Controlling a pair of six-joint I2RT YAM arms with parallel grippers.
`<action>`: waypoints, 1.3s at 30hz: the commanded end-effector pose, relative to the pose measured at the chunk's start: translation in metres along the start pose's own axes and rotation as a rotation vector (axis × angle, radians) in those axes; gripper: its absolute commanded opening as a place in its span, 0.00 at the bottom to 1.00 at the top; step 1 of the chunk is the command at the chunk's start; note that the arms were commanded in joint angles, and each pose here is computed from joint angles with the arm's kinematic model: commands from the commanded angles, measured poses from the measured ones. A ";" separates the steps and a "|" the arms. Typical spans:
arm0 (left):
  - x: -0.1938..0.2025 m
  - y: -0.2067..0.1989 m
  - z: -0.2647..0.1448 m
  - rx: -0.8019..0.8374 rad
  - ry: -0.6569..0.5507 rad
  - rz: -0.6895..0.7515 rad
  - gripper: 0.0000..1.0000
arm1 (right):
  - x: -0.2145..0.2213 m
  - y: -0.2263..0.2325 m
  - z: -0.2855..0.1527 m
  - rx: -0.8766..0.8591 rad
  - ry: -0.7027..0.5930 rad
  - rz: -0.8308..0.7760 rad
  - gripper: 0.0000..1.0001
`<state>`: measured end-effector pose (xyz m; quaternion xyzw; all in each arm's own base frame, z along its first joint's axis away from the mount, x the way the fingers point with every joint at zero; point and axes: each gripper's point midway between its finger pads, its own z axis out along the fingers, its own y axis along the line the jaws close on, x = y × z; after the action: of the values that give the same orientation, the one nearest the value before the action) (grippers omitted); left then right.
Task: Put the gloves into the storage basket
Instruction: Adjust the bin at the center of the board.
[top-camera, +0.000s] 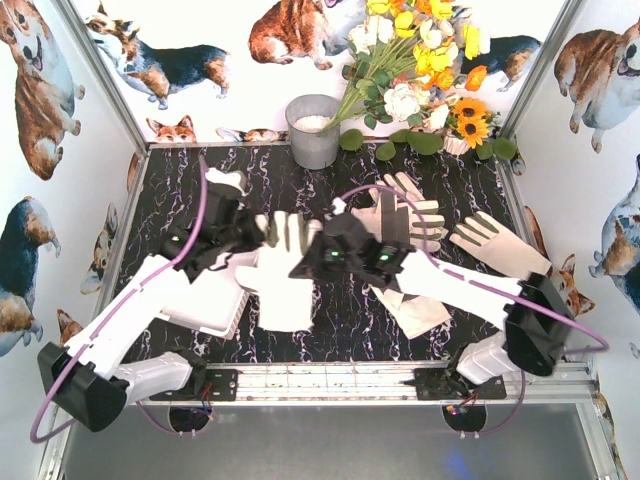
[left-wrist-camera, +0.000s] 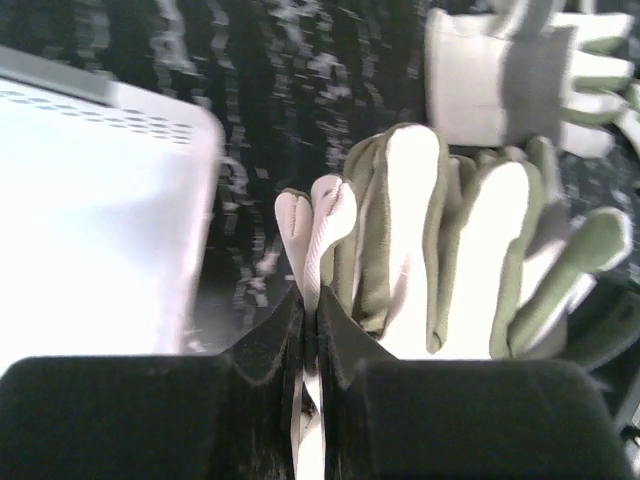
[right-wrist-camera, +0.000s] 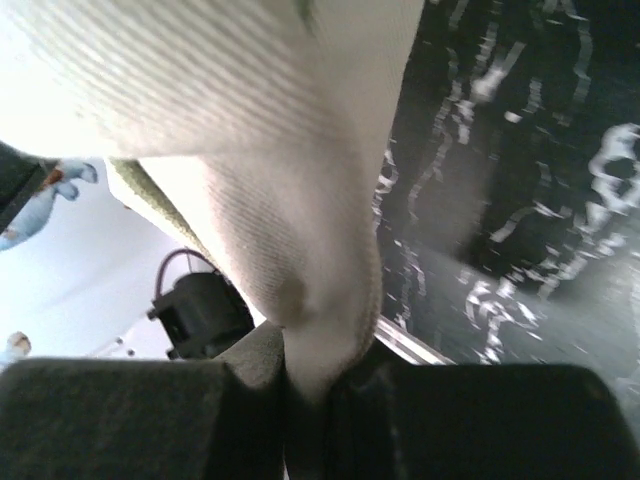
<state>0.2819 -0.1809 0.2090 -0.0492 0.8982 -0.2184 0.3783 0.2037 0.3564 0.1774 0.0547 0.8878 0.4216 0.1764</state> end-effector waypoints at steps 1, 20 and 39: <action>-0.008 0.076 -0.035 -0.310 0.025 0.096 0.00 | -0.027 0.068 0.021 -0.096 -0.160 0.039 0.00; -0.049 0.185 -0.060 -0.612 0.086 0.163 0.00 | 0.004 0.118 0.136 -0.007 -0.236 0.058 0.00; -0.019 0.165 -0.020 -0.387 0.116 0.077 0.00 | -0.015 0.017 0.146 0.454 -0.306 -0.184 0.00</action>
<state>0.2859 -0.0117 0.1603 -0.0712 0.9524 0.0061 0.2962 0.2458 0.5048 0.1276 0.0739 0.9162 0.2683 0.2884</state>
